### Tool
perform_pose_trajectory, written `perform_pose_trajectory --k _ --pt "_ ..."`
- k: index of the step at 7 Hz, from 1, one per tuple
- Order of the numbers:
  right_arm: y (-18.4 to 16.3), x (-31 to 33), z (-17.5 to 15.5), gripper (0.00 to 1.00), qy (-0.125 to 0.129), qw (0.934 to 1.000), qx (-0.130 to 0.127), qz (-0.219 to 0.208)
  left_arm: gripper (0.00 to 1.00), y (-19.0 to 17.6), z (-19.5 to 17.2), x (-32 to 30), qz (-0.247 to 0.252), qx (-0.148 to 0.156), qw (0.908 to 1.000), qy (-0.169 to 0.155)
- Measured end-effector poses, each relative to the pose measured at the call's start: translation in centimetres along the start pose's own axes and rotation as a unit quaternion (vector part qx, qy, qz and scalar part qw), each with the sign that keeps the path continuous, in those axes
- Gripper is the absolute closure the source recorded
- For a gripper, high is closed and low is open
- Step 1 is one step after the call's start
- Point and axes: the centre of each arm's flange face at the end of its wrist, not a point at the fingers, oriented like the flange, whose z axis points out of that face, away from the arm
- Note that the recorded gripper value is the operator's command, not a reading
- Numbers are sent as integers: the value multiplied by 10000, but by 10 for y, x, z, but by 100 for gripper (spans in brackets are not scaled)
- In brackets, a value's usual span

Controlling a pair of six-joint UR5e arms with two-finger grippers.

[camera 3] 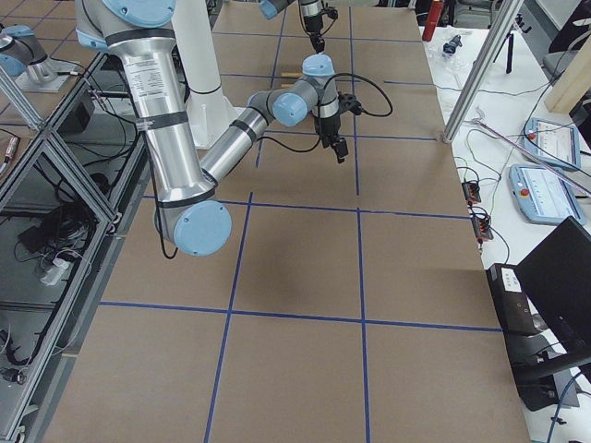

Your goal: Hang towel on rack

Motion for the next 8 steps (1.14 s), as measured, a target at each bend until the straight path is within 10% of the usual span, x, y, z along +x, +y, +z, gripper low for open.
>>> perform_pose_trajectory --k 1,3,8 --pt "15 39 5 0 7 9998 -195 -81 100 -2 6 -29 259 19 9997 -3" --pt "38 89 9 0 -22 9991 -420 13 1 -8 25 -61 467 47 9989 30" --pt "133 214 47 0 333 9879 -1205 917 0 -52 19 -97 1914 68 9813 -184"
